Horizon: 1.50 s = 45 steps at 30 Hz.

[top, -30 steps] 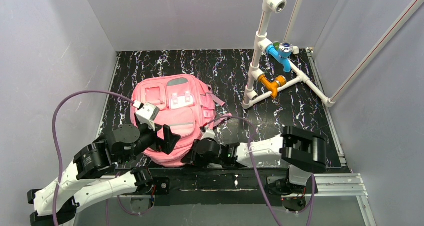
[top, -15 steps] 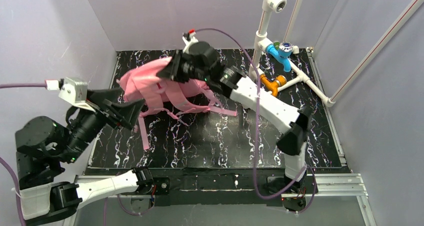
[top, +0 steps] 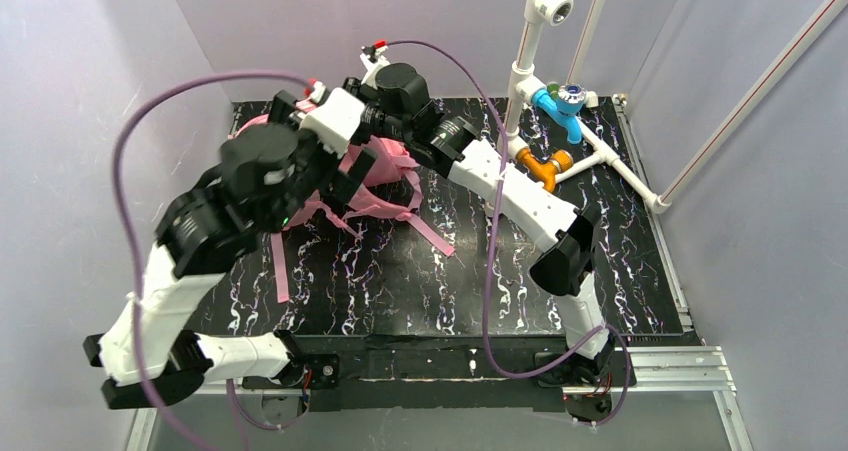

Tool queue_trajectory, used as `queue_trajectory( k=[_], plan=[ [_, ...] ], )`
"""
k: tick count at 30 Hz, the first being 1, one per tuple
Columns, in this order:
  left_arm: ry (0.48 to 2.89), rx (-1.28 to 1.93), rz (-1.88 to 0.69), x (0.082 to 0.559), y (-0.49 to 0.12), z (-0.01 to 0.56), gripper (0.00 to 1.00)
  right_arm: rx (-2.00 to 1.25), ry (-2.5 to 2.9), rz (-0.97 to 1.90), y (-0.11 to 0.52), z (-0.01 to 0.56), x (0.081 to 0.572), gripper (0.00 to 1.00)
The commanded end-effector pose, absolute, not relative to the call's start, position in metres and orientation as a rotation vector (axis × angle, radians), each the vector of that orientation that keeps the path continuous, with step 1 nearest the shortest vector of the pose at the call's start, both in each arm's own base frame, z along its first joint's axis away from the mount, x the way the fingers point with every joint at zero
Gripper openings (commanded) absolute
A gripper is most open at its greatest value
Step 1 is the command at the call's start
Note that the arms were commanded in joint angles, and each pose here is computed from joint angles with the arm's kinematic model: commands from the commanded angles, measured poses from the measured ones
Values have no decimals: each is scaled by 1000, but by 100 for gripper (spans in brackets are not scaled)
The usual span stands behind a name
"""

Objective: Pack the student bag
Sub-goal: Pick up the student bag at the center of the board.

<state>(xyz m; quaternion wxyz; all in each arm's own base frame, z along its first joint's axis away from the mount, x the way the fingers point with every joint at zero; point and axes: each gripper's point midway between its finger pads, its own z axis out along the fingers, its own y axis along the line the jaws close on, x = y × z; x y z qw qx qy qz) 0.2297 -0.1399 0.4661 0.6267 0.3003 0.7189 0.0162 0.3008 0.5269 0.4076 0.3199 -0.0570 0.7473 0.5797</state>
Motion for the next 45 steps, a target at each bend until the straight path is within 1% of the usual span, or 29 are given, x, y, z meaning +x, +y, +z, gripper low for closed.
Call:
queue_trajectory(
  k=[1,4,8,10,14,17,21,23,24,25,26,27,28,30,31,32,35,36,37,38,40,42,45],
  plan=[
    [1697,715,78,249,-122,450,98,-208,1432,1731,455,585,255,1],
    [1712,822,112,251,-125,427,98,-189,1438,1725,437,591,253,1],
    [1718,787,232,255,-105,409,98,-185,1428,1751,418,600,250,1],
    [1698,803,245,257,-106,402,98,-191,1422,1774,414,603,247,1],
    [1677,803,401,274,-97,394,94,-196,1428,1810,412,604,246,1],
    [1600,801,526,296,-98,392,90,-202,1417,1832,409,608,242,1],
    [1576,753,547,325,-100,391,85,-199,1415,1846,406,610,242,1],
    [1597,752,536,336,-99,387,77,-199,1415,1851,403,611,241,1],
    [1606,755,535,339,-99,385,71,-196,1413,1851,401,612,241,1],
    [1628,764,522,341,-99,382,59,-195,1407,1840,399,613,242,1],
    [1656,772,488,340,-99,380,43,-190,1410,1823,397,612,244,1],
    [1695,784,457,338,-100,377,25,-184,1417,1797,394,610,247,1],
    [1729,780,432,337,-99,375,1,-175,1429,1768,392,605,253,1],
    [1776,772,419,333,-96,373,0,-155,1447,1731,386,595,265,1],
    [1787,755,410,330,-95,375,0,-147,1455,1716,382,590,273,8],
    [1795,719,409,328,-91,378,0,-142,1465,1685,378,583,282,21],
    [1799,530,420,326,-76,400,0,-139,1522,1535,365,560,307,53],
    [1786,444,430,327,-70,416,0,-148,1541,1464,361,553,313,64],
    [1800,376,455,328,-64,421,0,-156,1552,1395,357,548,318,73],
    [1811,305,467,330,-59,430,0,-178,1566,1334,354,544,321,79],
    [1809,194,463,330,-51,461,0,-238,1576,1235,348,539,323,92],
    [1815,173,467,337,-53,469,0,-318,1560,1203,346,539,315,95],
    [1792,140,412,344,-61,489,0,-415,1578,1186,348,523,303,97]
  ],
)
